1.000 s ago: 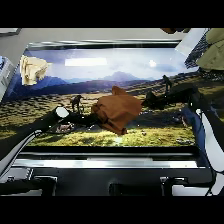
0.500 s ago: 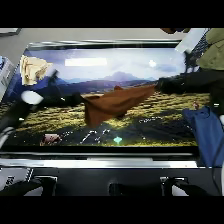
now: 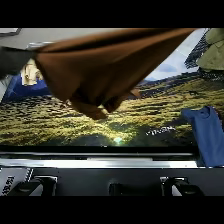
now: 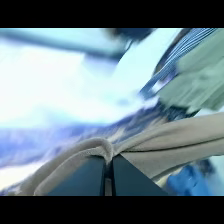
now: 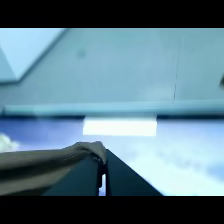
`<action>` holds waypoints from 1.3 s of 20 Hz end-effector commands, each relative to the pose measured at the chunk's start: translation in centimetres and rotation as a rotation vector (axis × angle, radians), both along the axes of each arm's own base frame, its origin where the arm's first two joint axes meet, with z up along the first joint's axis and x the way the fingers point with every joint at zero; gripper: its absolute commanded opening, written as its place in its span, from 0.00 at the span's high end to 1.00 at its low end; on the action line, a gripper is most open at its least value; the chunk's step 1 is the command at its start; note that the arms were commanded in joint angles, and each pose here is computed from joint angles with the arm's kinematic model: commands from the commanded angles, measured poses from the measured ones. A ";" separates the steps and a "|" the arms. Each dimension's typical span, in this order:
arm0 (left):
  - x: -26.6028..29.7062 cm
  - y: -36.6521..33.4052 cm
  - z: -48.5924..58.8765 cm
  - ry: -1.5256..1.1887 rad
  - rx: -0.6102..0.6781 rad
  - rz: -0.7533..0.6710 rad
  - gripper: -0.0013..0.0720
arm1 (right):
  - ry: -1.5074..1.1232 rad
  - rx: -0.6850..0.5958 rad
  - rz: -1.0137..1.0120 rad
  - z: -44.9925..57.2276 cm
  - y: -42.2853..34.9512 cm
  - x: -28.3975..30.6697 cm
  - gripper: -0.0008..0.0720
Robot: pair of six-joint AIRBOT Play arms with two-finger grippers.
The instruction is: Fold the clothes and pants, and hang the long-sleeved shirts on hangers.
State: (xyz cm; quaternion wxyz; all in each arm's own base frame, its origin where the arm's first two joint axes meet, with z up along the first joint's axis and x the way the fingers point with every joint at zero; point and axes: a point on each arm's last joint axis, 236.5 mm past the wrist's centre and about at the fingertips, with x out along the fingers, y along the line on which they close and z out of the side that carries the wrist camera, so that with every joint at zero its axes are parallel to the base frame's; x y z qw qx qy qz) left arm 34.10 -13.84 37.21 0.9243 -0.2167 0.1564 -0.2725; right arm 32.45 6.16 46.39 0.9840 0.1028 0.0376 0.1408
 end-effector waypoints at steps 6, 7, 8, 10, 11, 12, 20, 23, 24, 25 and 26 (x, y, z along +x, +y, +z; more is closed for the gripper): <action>-9.7 0.4 7.9 -0.193 -0.070 0.011 0.96 | -0.395 0.068 -0.182 11.5 -3.6 -13.4 0.95; -8.8 0.5 7.3 -0.174 -0.062 0.019 0.96 | -0.365 0.077 -0.193 10.9 -4.0 -12.0 0.95; -7.6 0.6 6.6 -0.150 -0.056 0.024 0.96 | -0.312 0.088 -0.193 9.8 -4.1 -9.9 0.95; -4.4 0.5 4.2 -0.068 -0.052 0.025 0.96 | -0.152 0.122 -0.189 6.1 -4.2 -4.2 0.95; -2.3 0.4 2.3 -0.008 -0.049 0.025 0.96 | -0.042 0.144 -0.190 3.2 -4.3 -0.5 0.95; -0.2 0.4 0.1 0.054 -0.045 0.025 0.96 | 0.067 0.164 -0.185 0.1 -4.2 2.9 0.95; 14.9 0.4 -27.9 0.669 0.007 0.033 0.96 | 0.751 0.318 -0.099 -29.9 -1.0 23.5 0.95; 16.4 0.3 -36.7 0.834 -0.016 0.048 0.96 | 0.919 0.322 -0.080 -39.5 1.6 25.6 0.95; 16.6 0.3 -38.7 0.872 -0.028 0.052 0.96 | 0.952 0.315 -0.074 -41.8 2.5 25.9 0.95; 16.7 0.3 -40.2 0.896 -0.029 0.058 0.96 | 0.978 0.311 -0.069 -43.8 3.4 26.1 0.95; 16.9 0.4 -41.3 0.911 -0.030 0.066 0.96 | 0.996 0.305 -0.064 -45.4 4.2 26.3 0.95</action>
